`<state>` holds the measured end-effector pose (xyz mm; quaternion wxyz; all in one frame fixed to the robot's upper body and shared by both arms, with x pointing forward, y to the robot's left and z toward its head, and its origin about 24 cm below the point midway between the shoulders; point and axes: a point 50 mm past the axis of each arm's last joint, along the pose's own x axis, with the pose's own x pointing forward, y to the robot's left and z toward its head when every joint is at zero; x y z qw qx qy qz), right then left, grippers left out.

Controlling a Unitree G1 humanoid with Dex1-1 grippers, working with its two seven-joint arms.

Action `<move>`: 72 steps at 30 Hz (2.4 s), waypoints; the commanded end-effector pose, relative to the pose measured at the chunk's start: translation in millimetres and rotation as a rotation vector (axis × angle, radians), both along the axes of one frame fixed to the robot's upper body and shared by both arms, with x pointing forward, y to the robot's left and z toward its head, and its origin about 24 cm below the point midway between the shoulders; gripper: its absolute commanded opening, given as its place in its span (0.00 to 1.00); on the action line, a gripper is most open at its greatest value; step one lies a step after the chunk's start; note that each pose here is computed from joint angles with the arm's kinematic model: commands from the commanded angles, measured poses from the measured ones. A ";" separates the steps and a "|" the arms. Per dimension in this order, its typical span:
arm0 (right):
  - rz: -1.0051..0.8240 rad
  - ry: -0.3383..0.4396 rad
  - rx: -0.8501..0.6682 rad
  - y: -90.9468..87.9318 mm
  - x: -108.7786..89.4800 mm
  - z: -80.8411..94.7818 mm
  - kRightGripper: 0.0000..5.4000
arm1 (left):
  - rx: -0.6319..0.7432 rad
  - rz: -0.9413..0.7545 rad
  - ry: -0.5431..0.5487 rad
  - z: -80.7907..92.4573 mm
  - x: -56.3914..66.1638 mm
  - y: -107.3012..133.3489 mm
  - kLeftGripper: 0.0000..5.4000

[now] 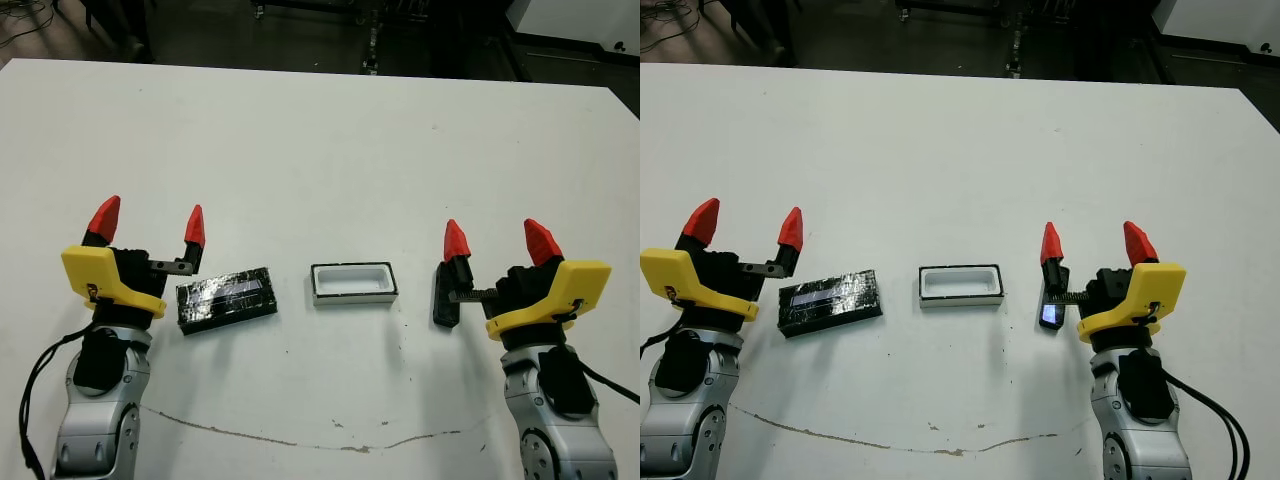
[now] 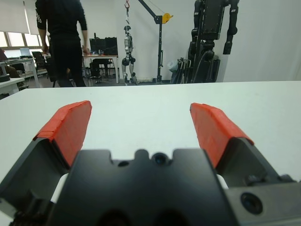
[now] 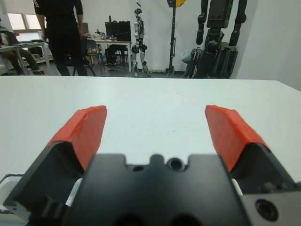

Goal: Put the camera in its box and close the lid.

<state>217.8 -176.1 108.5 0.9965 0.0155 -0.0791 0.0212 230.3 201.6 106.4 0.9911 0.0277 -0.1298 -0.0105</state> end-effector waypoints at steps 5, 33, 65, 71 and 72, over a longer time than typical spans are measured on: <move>-0.008 0.031 -0.016 -1.6 -1.9 -4.5 1.00 | -0.011 -0.008 0.027 -7.4 -1.6 1.2 0.99; -0.027 0.082 0.040 4.6 -15.8 0.8 1.00 | -0.029 -0.009 0.038 -10.6 -3.4 1.0 0.99; -0.255 0.324 0.063 48.0 -41.8 -45.1 1.00 | -0.028 -0.020 0.054 -13.2 -6.9 2.0 0.99; -0.252 0.341 0.069 48.5 -40.4 -48.0 1.00 | -0.016 -0.013 0.057 -13.1 -7.2 1.9 0.99; -0.250 0.345 0.069 48.6 -40.3 -48.6 1.00 | -0.014 -0.014 0.056 -13.3 -7.1 2.1 0.99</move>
